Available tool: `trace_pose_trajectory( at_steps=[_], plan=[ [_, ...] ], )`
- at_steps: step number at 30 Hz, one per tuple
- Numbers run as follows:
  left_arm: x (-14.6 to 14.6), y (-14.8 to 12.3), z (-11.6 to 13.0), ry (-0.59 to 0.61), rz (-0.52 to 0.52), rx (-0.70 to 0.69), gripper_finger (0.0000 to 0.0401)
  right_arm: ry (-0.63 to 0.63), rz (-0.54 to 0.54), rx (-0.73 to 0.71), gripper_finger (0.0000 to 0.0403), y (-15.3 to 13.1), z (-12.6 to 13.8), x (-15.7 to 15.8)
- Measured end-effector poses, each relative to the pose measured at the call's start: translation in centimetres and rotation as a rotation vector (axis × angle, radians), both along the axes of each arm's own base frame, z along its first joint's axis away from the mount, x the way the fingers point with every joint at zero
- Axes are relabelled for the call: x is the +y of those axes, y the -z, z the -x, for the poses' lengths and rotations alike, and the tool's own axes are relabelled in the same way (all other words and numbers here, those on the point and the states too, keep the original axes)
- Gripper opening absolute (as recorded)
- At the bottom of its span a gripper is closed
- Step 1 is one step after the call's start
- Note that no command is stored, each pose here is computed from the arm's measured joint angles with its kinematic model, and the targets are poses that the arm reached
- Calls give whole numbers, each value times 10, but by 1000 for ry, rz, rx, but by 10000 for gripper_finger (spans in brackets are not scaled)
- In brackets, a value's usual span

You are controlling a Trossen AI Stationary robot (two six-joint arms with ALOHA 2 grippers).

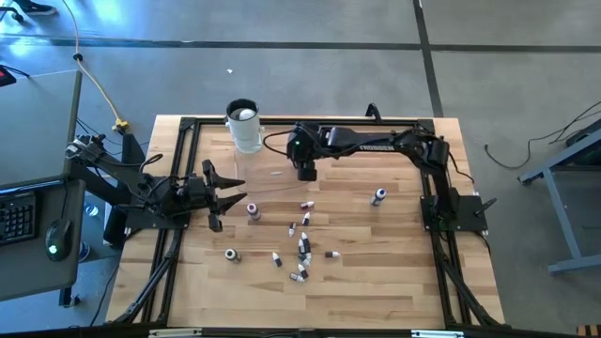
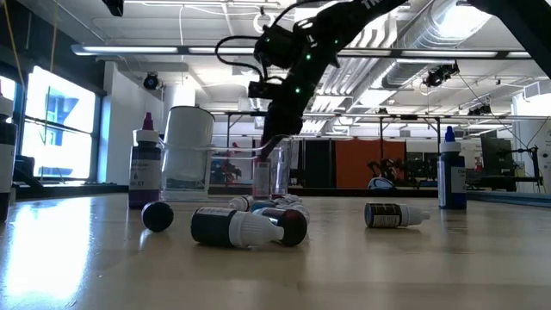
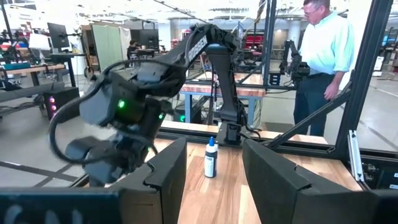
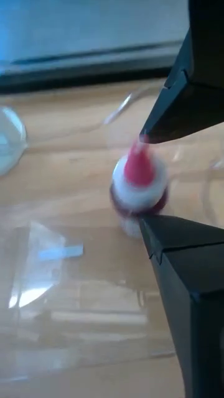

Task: Pick & Place food coloring
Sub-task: Put the big pink food coloring bottle into the transparent bin, then put the big blue food coloring bottle into the transparent bin

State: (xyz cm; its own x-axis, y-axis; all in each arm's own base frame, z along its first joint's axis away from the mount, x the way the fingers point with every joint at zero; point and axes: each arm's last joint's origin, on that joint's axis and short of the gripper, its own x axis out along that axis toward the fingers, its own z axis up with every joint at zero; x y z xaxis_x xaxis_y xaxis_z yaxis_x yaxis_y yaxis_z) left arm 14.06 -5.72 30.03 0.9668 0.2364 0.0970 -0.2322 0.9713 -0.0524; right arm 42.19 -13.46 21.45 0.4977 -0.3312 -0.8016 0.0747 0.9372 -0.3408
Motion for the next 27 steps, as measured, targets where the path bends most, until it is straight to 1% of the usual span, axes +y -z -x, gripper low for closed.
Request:
trace_pose_trajectory(
  at_steps=[3, 6, 10, 14, 17, 19, 21, 27],
  plan=[
    [0, 0, 0, 0, 0, 0, 154, 3, 41, 10, 193, -16, 6, 11],
    [0, 0, 0, 0, 0, 0, 154, -9, 48, 21, 193, -33, 13, 26],
    [0, 0, 0, 0, 0, 0, 154, -30, 5, 60, 193, -59, 33, 54],
    [0, 1, 0, 0, -3, 6, 154, -51, -47, 174, 193, -81, 63, 88],
    [0, 2, 0, 1, -3, 14, 154, 10, -132, 265, 193, -91, 87, 108],
    [0, 2, 0, 2, 8, 15, 154, 77, -211, 318, 193, -92, 100, 117],
    [0, 2, 0, 2, 10, 15, 154, 134, -264, 373, 193, -85, 113, 123],
    [0, 2, 0, 2, 10, 14, 154, 241, -281, 489, 193, -51, 154, 128]
  ],
)
